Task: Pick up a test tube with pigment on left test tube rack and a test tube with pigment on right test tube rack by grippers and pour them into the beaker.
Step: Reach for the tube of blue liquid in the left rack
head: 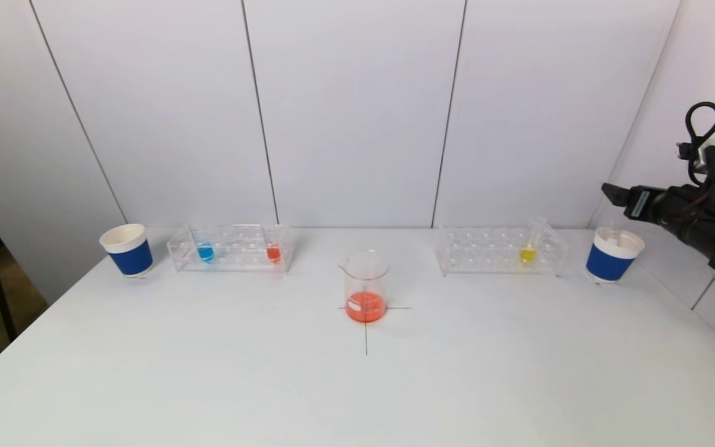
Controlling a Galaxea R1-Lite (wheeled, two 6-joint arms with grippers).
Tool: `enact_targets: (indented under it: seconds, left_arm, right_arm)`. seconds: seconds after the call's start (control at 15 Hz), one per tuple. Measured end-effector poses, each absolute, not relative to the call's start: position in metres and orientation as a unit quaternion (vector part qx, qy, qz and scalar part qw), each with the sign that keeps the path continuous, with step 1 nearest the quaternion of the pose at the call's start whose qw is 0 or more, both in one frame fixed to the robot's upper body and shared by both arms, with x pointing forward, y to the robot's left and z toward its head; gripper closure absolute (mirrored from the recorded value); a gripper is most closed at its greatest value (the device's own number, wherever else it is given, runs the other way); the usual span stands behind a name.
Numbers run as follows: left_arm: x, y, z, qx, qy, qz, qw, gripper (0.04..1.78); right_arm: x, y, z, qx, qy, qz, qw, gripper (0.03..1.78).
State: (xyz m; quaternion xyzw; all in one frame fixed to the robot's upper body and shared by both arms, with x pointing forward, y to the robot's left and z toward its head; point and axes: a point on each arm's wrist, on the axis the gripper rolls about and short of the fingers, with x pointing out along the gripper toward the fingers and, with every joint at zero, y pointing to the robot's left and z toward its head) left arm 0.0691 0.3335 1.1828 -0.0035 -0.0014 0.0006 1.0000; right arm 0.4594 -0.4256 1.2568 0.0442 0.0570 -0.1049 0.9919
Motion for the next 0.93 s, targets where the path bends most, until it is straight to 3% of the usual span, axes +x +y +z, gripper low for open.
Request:
enact_targets:
  seconds: [0.4, 0.93]
  left_arm:
    - [0.069, 0.333, 1.183, -0.004, -0.001, 0.001, 1.0, 0.1]
    - [0.069, 0.333, 1.183, -0.004, -0.001, 0.0, 1.0, 0.1]
  right_arm:
    - [0.409, -0.399, 1.283, 0.058, 0.033, -0.047, 0.997, 0.04]
    - [0.31, -0.351, 1.279, 0.06, 0.028, 0.008, 0.998, 0.04]
